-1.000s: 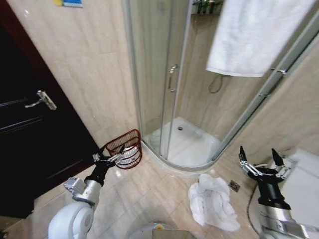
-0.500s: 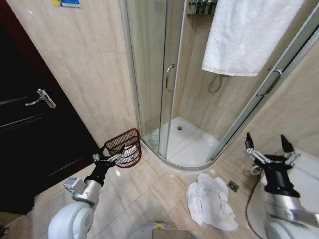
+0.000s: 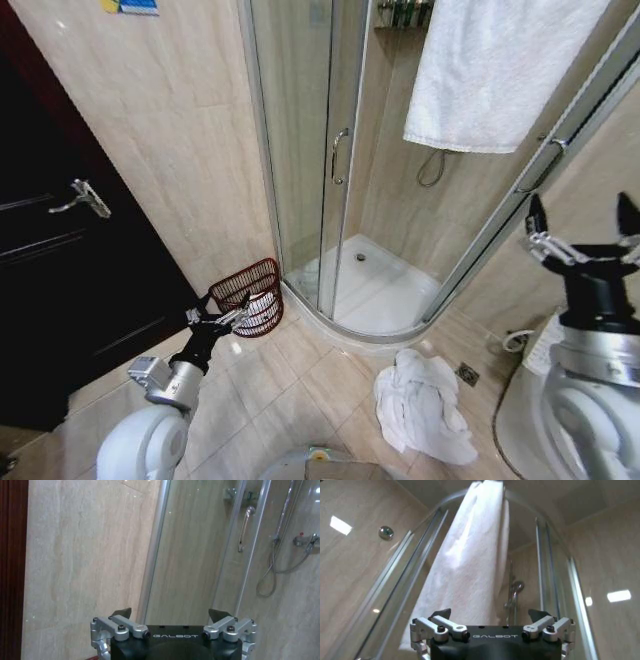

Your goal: Discard the used towel into the hamper.

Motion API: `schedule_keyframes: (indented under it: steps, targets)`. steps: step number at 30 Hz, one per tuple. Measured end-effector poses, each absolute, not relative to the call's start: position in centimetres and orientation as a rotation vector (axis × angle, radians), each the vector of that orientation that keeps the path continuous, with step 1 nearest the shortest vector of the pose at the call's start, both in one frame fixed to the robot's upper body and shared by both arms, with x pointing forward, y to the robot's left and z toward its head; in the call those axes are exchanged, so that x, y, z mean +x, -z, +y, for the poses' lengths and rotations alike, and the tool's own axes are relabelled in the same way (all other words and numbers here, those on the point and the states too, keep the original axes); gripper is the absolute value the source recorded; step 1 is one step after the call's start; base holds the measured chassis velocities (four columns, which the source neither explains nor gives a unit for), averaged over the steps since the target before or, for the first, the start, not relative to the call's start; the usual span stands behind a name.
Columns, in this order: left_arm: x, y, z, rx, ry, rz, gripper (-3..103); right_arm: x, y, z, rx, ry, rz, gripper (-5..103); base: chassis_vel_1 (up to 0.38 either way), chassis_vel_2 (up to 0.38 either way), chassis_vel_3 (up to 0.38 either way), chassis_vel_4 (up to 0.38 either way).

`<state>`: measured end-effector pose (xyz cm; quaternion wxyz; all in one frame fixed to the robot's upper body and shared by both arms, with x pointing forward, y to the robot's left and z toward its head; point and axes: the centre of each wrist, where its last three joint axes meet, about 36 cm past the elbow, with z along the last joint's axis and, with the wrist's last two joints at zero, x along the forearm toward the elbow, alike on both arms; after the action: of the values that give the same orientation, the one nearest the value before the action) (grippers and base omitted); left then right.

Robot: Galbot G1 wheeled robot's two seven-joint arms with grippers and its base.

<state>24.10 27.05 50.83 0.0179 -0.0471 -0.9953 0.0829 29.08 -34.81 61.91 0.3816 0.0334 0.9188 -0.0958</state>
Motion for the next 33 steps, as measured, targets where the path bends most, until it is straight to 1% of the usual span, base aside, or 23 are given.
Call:
schedule_keyframes:
  steps: [14,18,21,30,33]
  targets:
    - [24.1,-50.8,27.0,-0.146,-0.257,-3.092,100,32.5,-67.0,-36.4,0.073,0.376,2.225,100,0.0,0.0,0.0,0.0]
    - [24.1,-50.8,27.0,-0.146,-0.257,-3.092,100,33.6,-68.9,-37.1,0.026,0.385,2.221,100,0.0,0.0,0.0,0.0]
    - [24.1,-50.8,27.0,-0.146,-0.257,-3.092,100,34.7,-70.8,-38.6,-0.041,0.417,2.222,100,0.0,0.0,0.0,0.0]
    - [24.1,-50.8,27.0,-0.147,-0.257,-3.092,100,37.3,-75.1,-40.1,-0.078,0.352,2.243,100,0.0,0.0,0.0,0.0]
    - [24.1,-50.8,27.0,-0.146,-0.257,-3.092,100,38.0,-78.8,-41.1,-0.101,0.302,2.244,100,0.0,0.0,0.0,0.0]
